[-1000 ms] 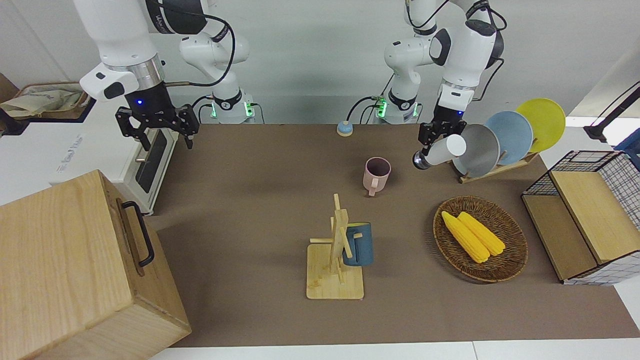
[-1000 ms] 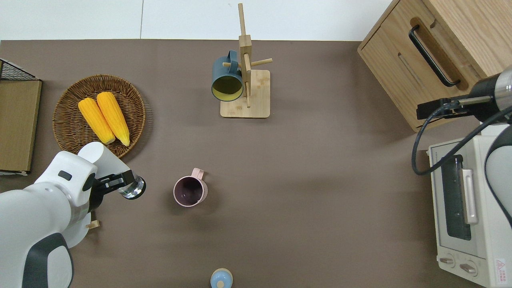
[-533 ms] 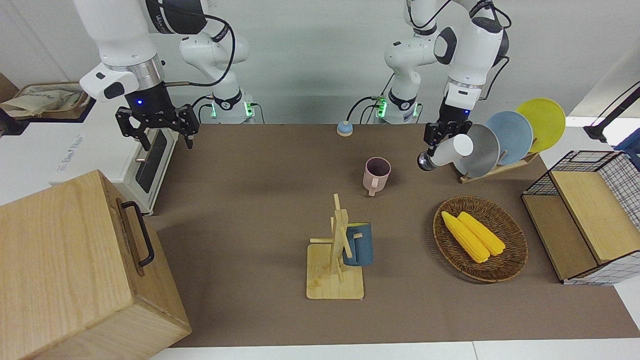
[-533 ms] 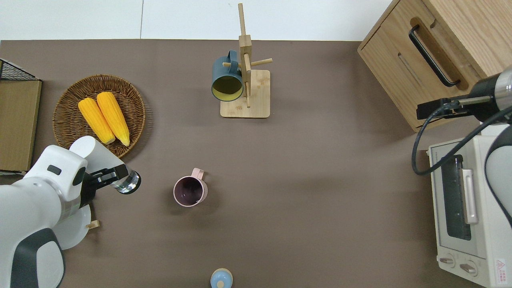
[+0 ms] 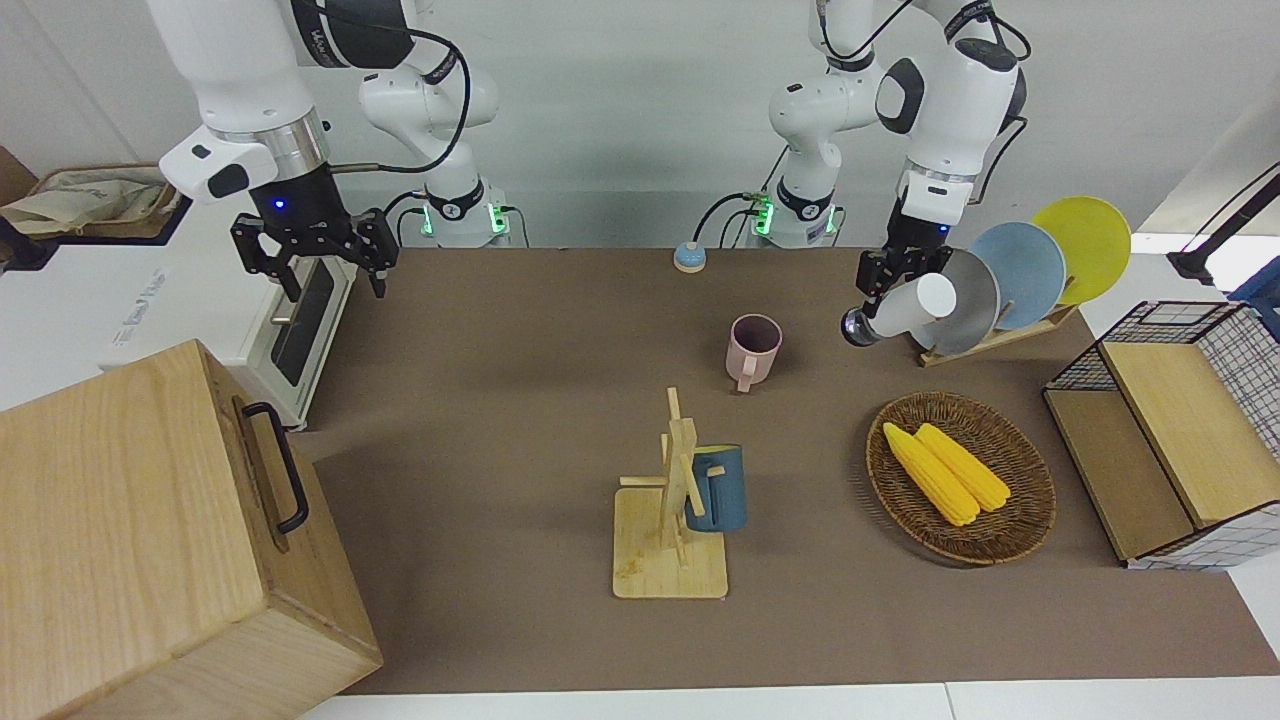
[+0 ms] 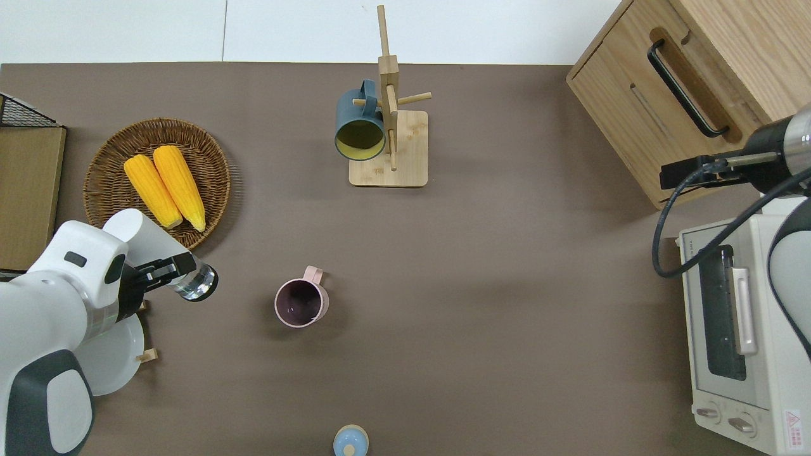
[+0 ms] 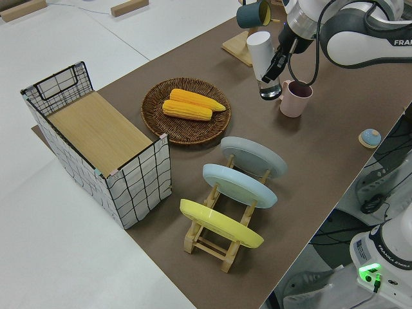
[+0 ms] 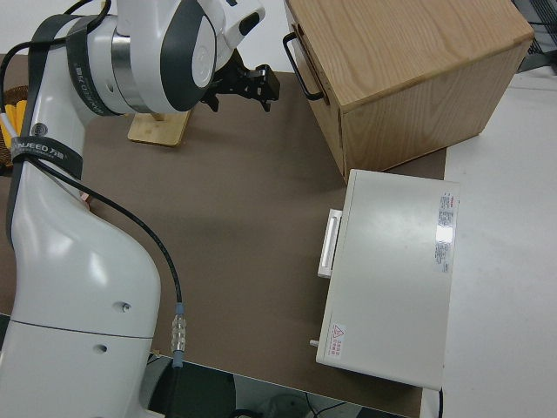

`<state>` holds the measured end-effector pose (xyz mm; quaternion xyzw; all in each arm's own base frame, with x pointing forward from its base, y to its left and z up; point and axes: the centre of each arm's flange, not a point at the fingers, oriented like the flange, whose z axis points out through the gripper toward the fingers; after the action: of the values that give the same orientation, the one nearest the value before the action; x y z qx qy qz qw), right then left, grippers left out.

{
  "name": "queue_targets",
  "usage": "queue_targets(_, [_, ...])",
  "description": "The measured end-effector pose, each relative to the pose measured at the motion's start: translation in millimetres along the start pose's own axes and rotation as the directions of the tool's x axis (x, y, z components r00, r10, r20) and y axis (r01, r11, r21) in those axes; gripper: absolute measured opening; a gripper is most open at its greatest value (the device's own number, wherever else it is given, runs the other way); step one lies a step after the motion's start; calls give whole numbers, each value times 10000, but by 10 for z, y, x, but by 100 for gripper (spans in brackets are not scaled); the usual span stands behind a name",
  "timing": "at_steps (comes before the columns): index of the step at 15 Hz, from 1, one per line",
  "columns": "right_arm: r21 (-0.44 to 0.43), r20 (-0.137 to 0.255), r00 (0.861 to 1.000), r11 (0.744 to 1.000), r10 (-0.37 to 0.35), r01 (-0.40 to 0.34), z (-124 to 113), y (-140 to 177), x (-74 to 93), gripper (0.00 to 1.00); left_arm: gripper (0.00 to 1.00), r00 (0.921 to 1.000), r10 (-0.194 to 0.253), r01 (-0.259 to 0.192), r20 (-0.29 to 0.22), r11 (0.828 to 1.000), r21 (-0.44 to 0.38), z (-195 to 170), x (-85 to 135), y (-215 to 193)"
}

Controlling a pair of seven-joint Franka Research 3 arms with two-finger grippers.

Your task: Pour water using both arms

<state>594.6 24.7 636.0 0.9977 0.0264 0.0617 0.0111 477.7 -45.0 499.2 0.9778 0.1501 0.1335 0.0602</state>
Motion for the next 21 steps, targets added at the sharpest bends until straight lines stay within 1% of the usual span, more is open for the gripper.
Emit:
queue_targets(4, [0, 0, 10000, 10000, 0, 0, 0, 0, 0, 99, 63, 9997, -73, 73, -247, 10000, 15, -93, 155, -157])
queue_targets(8, [0, 0, 10000, 10000, 0, 0, 0, 0, 0, 99, 63, 9982, 71, -60, -595, 9998, 196, -217, 370, -369])
queue_targets(11, [0, 0, 10000, 10000, 0, 0, 0, 0, 0, 99, 63, 9949, 251, -200, -976, 9984, 533, -352, 647, -608])
queue_targets(12, [0, 0, 10000, 10000, 0, 0, 0, 0, 0, 100, 63, 9932, 241, -166, -1140, 9977, 662, -413, 770, -724])
queue_targets(13, [0, 0, 10000, 10000, 0, 0, 0, 0, 0, 100, 63, 9906, 197, -90, -1352, 9968, 791, -496, 941, -915])
queue_targets(16, [0, 0, 10000, 10000, 0, 0, 0, 0, 0, 99, 63, 9848, 422, -278, -1688, 9958, 869, -635, 1254, -1259])
queue_targets(19, [0, 0, 10000, 10000, 0, 0, 0, 0, 0, 100, 63, 9796, 465, -292, -1957, 9955, 901, -744, 1464, -1557])
queue_targets(21, [0, 0, 10000, 10000, 0, 0, 0, 0, 0, 99, 63, 9741, 514, -302, -2203, 9947, 982, -839, 1608, -1709])
